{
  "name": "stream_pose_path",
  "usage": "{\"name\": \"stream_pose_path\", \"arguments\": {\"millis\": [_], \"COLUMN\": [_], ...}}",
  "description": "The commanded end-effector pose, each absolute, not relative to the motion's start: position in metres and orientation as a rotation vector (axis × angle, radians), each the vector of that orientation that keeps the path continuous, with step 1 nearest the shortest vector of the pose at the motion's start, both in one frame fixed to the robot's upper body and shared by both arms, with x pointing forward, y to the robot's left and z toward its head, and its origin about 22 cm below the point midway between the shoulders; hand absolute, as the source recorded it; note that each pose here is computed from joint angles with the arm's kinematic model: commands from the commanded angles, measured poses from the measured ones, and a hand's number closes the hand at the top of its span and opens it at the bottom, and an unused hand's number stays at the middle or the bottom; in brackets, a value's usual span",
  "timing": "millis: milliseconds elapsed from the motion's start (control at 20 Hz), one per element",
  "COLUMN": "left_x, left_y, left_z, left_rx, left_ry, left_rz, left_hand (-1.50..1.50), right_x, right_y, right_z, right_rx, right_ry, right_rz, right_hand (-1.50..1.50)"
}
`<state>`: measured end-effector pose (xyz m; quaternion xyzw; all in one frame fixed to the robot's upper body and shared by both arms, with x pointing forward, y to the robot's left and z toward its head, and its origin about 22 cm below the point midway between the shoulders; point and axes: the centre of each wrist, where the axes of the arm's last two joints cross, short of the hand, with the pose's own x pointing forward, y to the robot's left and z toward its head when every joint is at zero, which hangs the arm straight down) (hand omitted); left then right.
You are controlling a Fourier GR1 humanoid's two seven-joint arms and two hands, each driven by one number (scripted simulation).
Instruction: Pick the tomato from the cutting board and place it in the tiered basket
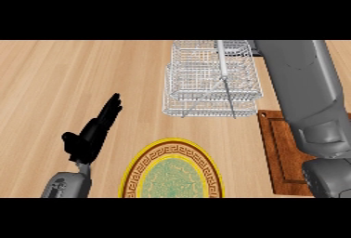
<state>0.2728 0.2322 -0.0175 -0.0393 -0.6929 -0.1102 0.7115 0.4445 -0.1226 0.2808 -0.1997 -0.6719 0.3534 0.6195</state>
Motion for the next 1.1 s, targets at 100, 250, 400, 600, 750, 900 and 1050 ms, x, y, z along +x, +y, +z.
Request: {"name": "stream_pose_path", "arguments": {"millis": [100,250,400,600,750,900,1050], "left_x": [0.273,0.269,0.278,0.278,0.274,0.281,0.271], "left_y": [0.221,0.232,0.233,0.251,0.227,0.219,0.236], "left_z": [-0.006,-0.009,-0.016,-0.018,-0.021,-0.013,-0.022], "left_rx": [-0.102,-0.085,-0.076,-0.075,-0.091,-0.091,-0.075], "left_ry": [-1.543,-1.531,-1.537,-1.531,-1.517,-1.538,-1.533], "left_rz": [-0.257,-0.242,-0.217,-0.239,-0.221,-0.232,-0.245], "left_hand": [0.00,0.00,0.00,0.00,0.00,0.00,0.00], "right_x": [0.457,0.451,0.457,0.455,0.452,0.456,0.457], "right_y": [-0.093,-0.087,-0.082,-0.074,-0.090,-0.097,-0.151], "right_z": [0.257,0.271,0.246,0.240,0.264,0.258,0.285], "right_rx": [-0.357,-0.269,-0.141,-0.051,-0.004,-0.072,-0.242], "right_ry": [-1.510,-1.483,-1.285,-1.210,-1.248,-1.315,-1.424], "right_rz": [0.768,0.759,0.620,0.585,0.497,0.388,0.273], "right_hand": [1.50,1.50,1.50,-1.50,-1.50,-1.50,-1.50]}}
